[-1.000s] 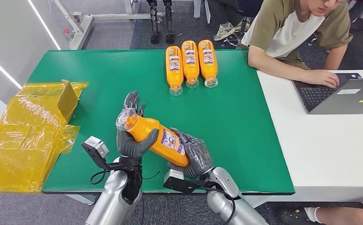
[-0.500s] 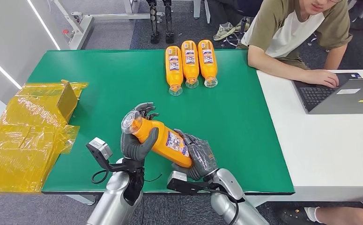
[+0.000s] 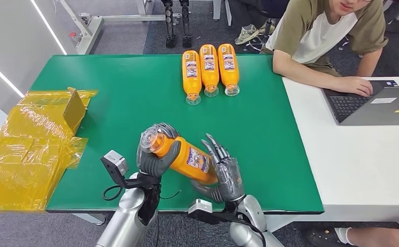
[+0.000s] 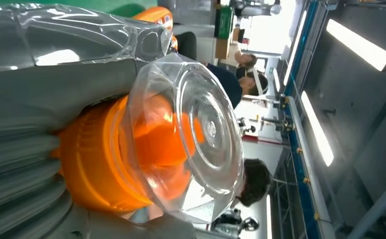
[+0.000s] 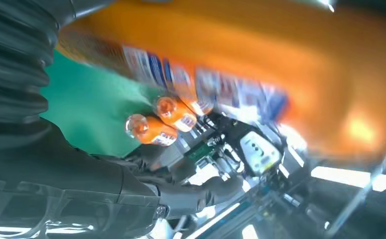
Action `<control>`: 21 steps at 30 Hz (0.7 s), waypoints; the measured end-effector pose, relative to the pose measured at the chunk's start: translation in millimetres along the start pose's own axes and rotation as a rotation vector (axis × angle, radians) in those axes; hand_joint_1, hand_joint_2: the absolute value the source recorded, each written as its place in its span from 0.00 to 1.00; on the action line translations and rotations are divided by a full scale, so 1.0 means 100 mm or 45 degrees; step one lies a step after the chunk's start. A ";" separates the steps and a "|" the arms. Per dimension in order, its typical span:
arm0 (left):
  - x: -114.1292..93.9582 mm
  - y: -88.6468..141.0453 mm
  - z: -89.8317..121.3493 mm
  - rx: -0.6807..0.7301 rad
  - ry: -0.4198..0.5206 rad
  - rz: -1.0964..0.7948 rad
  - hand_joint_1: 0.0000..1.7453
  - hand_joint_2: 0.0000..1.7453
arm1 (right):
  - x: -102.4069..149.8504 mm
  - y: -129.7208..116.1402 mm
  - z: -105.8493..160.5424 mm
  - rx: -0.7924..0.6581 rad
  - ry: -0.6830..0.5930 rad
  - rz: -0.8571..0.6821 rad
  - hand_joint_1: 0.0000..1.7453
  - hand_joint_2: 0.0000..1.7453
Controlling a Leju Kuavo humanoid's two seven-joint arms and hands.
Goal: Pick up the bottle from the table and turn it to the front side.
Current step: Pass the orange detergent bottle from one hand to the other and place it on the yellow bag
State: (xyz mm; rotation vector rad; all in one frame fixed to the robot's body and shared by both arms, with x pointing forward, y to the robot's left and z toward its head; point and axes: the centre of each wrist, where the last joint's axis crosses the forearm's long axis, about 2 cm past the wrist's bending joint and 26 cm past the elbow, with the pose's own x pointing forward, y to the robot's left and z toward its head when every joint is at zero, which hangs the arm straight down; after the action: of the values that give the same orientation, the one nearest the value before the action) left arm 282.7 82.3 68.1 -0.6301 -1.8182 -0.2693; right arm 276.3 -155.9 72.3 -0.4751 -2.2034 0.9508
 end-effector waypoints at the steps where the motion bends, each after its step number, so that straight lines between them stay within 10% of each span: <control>1: 0.00 0.00 0.00 0.004 0.000 -0.006 1.00 1.00 | 0.02 0.00 -0.01 -0.041 -0.007 -0.023 0.00 1.00; 8: 0.01 0.16 0.02 0.178 0.045 -0.257 1.00 1.00 | 0.27 -0.03 -0.06 -0.336 0.025 -0.300 0.00 1.00; 21: 0.40 1.24 0.35 0.754 -0.055 -1.280 1.00 1.00 | 0.71 -0.15 -0.04 -0.639 0.092 -0.492 0.00 1.00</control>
State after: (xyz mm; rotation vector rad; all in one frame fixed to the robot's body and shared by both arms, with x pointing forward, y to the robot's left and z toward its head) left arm 313.1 213.8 77.8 0.7296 -1.9931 -0.3467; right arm 228.5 -124.6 117.2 -0.2800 -2.3434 0.1711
